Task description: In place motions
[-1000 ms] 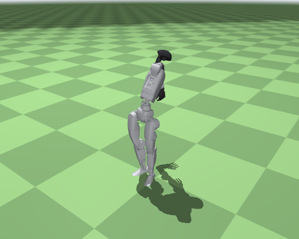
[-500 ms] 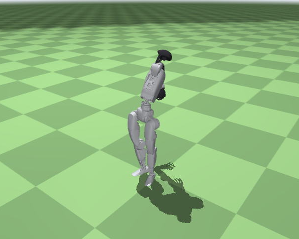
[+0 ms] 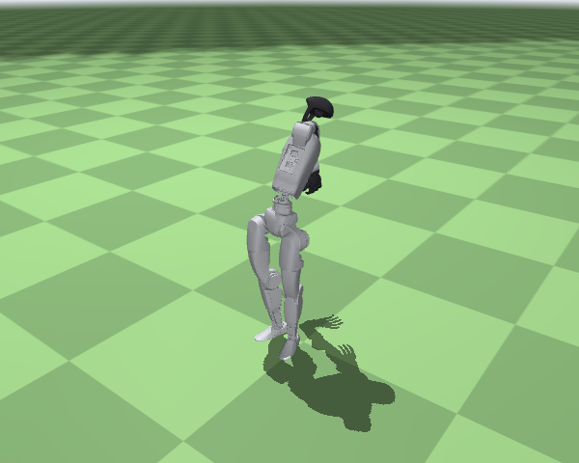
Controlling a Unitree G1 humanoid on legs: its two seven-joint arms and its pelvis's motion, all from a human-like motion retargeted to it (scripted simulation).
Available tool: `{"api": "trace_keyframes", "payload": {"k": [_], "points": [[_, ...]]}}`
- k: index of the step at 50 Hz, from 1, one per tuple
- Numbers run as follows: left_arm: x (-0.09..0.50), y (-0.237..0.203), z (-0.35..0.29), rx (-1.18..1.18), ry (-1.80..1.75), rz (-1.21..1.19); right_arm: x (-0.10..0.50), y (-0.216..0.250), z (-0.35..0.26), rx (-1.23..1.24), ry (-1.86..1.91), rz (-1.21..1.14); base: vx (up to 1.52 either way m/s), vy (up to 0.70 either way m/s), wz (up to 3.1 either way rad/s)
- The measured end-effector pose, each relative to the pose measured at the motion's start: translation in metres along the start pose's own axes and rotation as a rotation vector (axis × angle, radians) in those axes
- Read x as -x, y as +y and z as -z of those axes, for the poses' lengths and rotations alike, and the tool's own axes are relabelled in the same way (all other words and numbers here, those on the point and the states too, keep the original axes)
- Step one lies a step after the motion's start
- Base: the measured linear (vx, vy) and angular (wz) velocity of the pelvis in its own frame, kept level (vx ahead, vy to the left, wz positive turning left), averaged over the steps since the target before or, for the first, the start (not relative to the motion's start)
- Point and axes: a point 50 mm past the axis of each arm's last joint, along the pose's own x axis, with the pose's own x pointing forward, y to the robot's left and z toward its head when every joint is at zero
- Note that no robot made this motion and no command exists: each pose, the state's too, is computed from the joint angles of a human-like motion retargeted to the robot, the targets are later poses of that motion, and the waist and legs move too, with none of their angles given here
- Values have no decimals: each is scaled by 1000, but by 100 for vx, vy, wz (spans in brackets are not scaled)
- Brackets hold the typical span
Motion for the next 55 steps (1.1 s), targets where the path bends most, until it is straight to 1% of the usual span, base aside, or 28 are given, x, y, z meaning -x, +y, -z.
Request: {"api": "trace_keyframes", "payload": {"k": [7, 25, 47, 51, 55], "points": [[0, 0, 0, -1, -2, 2, 5, -7, 2, 29, 30, -7, 0, 0, 0], [0, 0, -1, 14, -7, 7, 2, -2, 2, 12, 20, 0, 0, 0, 0], [-1, -4, 8, 12, 43, -2, -1, -9, 5, 46, 43, 8, 0, 0, 0], [0, -2, 5, 15, 30, -23, -10, 2, 4, 17, 26, 24, 0, 0, 0], [1, 5, -10, 61, -61, -30, -30, 32, -4, -83, -34, 36, 0, 0, 0]]}}
